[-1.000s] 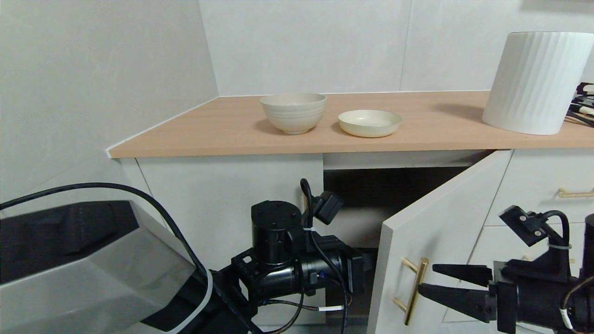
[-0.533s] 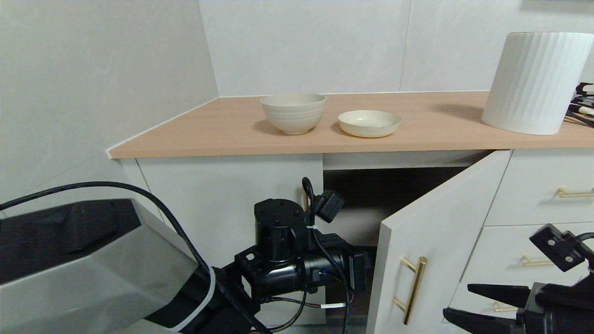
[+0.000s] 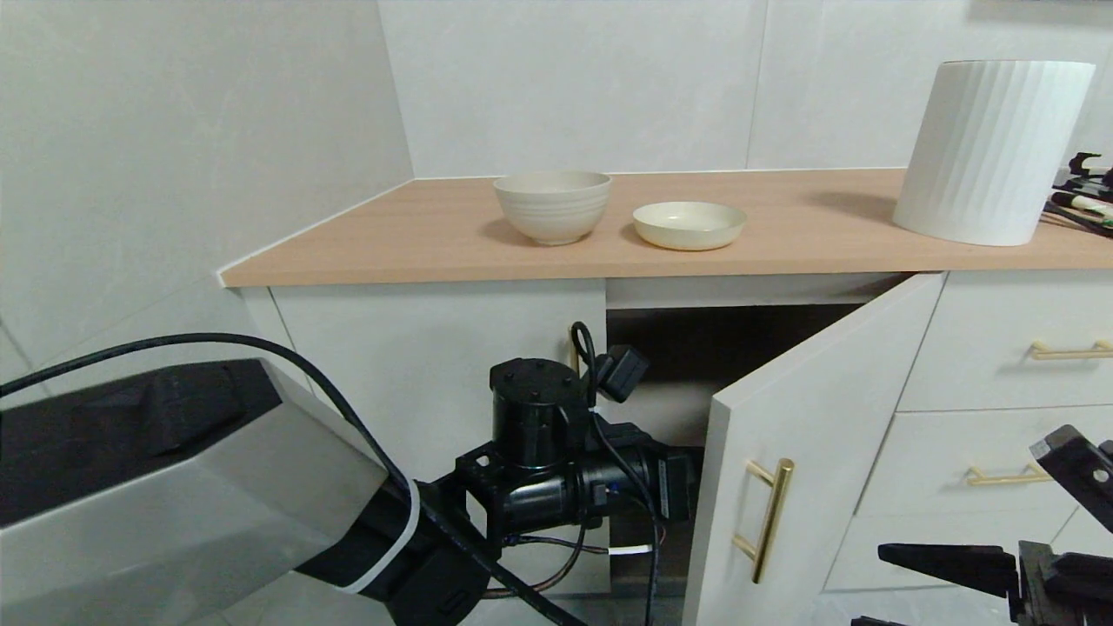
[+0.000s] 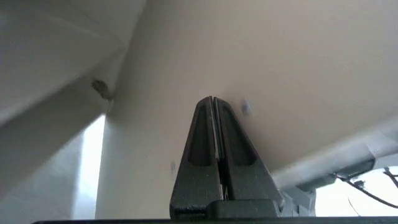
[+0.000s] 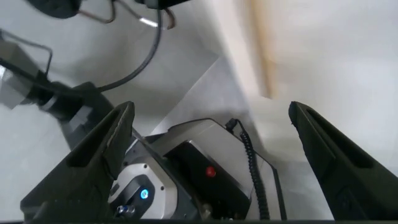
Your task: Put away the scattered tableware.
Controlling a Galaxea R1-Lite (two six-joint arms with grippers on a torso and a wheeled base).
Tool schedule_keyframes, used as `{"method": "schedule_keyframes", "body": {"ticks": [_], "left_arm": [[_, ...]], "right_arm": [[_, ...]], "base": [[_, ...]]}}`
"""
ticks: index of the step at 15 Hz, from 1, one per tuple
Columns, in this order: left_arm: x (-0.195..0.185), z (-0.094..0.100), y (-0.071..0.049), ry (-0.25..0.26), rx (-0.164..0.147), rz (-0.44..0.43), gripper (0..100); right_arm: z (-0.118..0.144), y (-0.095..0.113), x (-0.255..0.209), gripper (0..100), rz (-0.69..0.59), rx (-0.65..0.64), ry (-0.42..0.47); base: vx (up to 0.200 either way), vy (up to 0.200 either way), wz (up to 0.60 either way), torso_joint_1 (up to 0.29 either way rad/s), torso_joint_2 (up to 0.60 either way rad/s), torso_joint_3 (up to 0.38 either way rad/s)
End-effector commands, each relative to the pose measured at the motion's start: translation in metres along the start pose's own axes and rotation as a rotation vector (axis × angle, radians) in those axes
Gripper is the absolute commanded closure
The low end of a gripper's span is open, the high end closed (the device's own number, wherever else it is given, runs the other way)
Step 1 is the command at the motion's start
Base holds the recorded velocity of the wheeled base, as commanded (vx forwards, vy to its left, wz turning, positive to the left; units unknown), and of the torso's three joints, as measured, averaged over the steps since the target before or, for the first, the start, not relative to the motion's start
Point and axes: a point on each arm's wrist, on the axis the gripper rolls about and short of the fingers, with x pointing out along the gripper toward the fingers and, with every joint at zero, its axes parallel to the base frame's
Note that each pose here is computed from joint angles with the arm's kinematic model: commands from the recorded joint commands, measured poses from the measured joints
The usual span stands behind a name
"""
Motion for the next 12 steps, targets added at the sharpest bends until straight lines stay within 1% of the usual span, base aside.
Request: {"method": "schedule_keyframes", "body": {"ticks": [1, 2, 4, 6, 8, 9, 10, 11, 12], "left_arm": [[0.002, 0.001, 0.000, -0.002, 0.001, -0.005, 100], [0.003, 0.002, 0.000, -0.004, 0.003, -0.006, 100], [0.007, 0.004, 0.002, -0.009, 0.006, -0.009, 100], [0.018, 0.005, 0.008, 0.003, -0.001, -0.002, 100], [0.027, 0.008, 0.011, 0.010, -0.007, 0.007, 100], [0.030, 0.012, 0.012, 0.002, -0.007, 0.020, 100], [0.034, 0.015, 0.011, 0.001, -0.009, 0.032, 100], [0.036, 0.016, 0.010, 0.011, -0.014, 0.040, 100], [0.039, 0.018, 0.007, 0.013, -0.014, 0.039, 100]], "right_arm": [[0.000, 0.001, -0.001, 0, 0.006, -0.004, -0.003], [-0.001, 0.002, -0.003, 0, 0.010, -0.007, -0.007], [0.000, 0.002, -0.003, 0, 0.011, -0.010, -0.009], [-0.001, 0.002, -0.003, 0, 0.010, -0.009, -0.005], [-0.001, 0.002, -0.003, 0, 0.010, -0.009, -0.006], [-0.001, 0.002, -0.003, 0, 0.011, -0.010, -0.005], [-0.001, 0.002, -0.003, 0, 0.011, -0.009, -0.004], [-0.001, 0.002, -0.003, 0, 0.011, -0.010, -0.005], [-0.001, 0.002, -0.003, 0, 0.011, -0.010, -0.005]], "base": [[-0.200, 0.000, 0.00, -0.002, 0.00, -0.007], [-0.200, 0.000, 0.00, 0.002, 0.01, 0.017], [0.000, 0.000, 0.00, 0.000, 0.00, 0.000], [0.000, 0.000, 0.00, 0.000, 0.00, 0.000], [0.000, 0.000, 0.00, 0.000, 0.00, 0.000], [0.000, 0.000, 0.00, 0.000, 0.00, 0.000], [0.000, 0.000, 0.00, 0.000, 0.00, 0.000], [0.000, 0.000, 0.00, 0.000, 0.00, 0.000], [-0.200, 0.000, 0.00, 0.002, 0.00, 0.002]]}}
